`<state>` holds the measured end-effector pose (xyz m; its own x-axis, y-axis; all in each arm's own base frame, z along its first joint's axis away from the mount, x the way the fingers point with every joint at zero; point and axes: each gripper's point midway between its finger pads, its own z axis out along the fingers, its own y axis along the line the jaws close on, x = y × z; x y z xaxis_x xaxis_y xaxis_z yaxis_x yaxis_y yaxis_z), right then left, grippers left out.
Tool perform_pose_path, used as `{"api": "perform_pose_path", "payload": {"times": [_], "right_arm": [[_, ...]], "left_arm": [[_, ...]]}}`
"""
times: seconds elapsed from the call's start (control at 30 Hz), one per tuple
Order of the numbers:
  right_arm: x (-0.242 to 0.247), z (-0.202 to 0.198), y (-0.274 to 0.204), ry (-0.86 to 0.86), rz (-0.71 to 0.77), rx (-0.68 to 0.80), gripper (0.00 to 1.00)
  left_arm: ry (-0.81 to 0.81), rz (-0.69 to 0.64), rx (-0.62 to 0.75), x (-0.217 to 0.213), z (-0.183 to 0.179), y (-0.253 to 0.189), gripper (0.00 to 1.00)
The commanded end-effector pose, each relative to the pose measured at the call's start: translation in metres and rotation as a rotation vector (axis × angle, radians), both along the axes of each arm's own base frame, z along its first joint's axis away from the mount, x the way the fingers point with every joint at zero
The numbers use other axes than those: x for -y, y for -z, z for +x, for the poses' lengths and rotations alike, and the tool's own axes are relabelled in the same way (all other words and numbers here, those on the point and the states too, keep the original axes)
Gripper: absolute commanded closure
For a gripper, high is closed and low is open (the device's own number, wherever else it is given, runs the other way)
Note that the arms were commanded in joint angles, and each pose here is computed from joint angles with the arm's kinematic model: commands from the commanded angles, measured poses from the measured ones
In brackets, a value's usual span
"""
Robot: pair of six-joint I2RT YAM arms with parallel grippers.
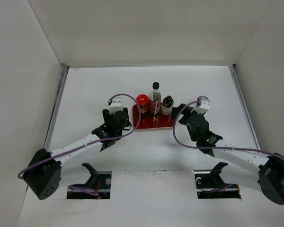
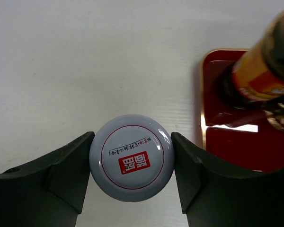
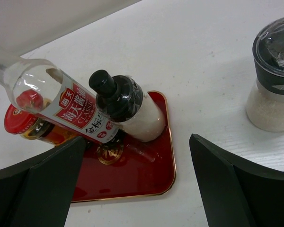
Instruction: Organize the condiment bottles
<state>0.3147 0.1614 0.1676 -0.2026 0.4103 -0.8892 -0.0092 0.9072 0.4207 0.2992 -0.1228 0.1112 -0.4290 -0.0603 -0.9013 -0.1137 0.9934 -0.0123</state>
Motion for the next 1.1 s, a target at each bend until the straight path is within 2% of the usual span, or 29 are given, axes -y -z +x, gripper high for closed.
{"api": "perform_pose_path", "payload": {"times": [0.0, 0.13, 0.5, 0.93, 1.07], "right_arm": [[-0.009, 0.002, -0.022, -0.022, 0.067, 0.069, 0.02], [-0.008, 0.001, -0.02, -0.022, 0.065, 0.068, 0.02], [-0.004, -0.005, -0.025, -0.026, 0.087, 0.087, 0.02], [0.0, -0.002, -0.019, -0.021, 0.085, 0.076, 0.02], [0.001, -0.001, -0.019, -0.014, 0.079, 0.076, 0.01]], "left_arm": [[0.076, -0.193, 0.248, 0.047, 0.018, -0.103, 0.64], [0.167, -0.222, 0.264, 0.088, 0.02, -0.12, 0.64], [0.314, -0.28, 0.276, 0.165, 0.033, -0.116, 0.65], [0.335, -0.193, 0.214, 0.185, 0.048, -0.061, 0.63], [0.337, -0.17, 0.191, 0.185, 0.046, -0.046, 0.55]]}}
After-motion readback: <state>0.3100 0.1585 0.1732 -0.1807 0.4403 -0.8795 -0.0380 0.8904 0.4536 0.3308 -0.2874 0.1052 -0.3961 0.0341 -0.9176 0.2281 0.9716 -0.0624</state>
